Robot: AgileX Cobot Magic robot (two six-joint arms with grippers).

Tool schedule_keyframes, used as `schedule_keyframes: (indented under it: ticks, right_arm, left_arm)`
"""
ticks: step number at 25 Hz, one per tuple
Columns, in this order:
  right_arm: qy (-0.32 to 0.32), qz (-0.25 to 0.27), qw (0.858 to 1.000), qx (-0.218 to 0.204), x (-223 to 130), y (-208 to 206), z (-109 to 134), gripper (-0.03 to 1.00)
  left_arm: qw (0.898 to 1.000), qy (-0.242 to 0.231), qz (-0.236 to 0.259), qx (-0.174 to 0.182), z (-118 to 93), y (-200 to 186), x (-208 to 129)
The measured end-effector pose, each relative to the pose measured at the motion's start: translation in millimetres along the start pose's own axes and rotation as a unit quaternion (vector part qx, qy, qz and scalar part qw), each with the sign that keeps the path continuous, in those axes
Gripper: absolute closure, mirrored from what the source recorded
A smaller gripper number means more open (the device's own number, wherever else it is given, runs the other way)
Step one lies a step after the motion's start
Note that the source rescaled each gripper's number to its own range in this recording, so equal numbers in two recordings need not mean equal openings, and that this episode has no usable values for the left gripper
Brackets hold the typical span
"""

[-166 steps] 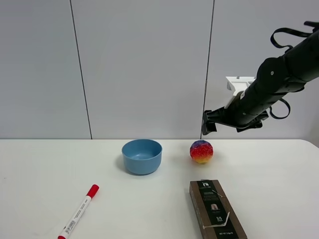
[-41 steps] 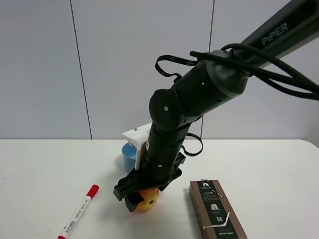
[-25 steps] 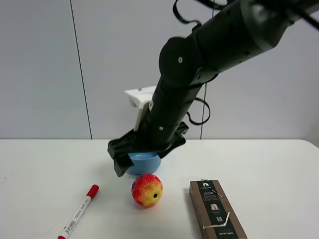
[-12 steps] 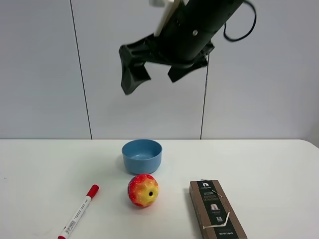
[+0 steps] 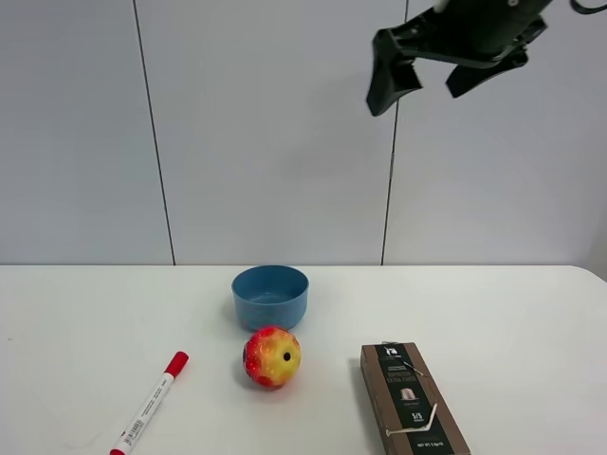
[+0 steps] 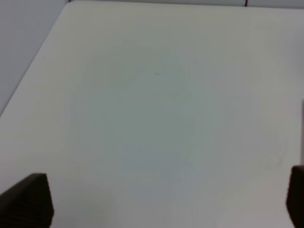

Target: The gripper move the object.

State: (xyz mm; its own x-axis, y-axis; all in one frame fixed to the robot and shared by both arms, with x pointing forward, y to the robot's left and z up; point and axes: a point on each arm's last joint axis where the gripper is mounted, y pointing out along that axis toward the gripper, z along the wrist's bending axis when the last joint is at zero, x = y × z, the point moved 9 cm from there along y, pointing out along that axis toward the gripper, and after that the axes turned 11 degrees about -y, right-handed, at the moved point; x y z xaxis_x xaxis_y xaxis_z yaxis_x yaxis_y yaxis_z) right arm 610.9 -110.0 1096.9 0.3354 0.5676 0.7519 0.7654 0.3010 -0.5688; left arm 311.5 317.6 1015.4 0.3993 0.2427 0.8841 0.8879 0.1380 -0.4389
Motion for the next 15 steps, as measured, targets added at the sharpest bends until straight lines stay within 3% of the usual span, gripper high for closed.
schedule_keyframes:
  ticks: [5, 9, 12, 15]
  right_arm:
    - [0.044, 0.008, 0.995, -0.089, -22.2, -27.9, -82.3, -0.03]
    - [0.082, 0.010, 0.984, -0.159, -40.7, -69.6, -134.9, -0.03]
    - [0.114, 0.023, 0.970, -0.212, -60.3, -111.3, -165.5, -0.03]
    - [0.122, 0.040, 0.960, -0.250, -78.5, -151.5, -175.6, -0.03]
  left_arm:
    - [1.000, 0.000, 0.000, 0.000, 0.0, 0.0, 0.0]
    - [1.000, 0.000, 0.000, 0.000, 0.0, 0.0, 0.0]
    - [1.000, 0.000, 0.000, 0.000, 0.0, 0.0, 0.0]
    - [1.000, 0.000, 0.000, 0.000, 0.0, 0.0, 0.0]
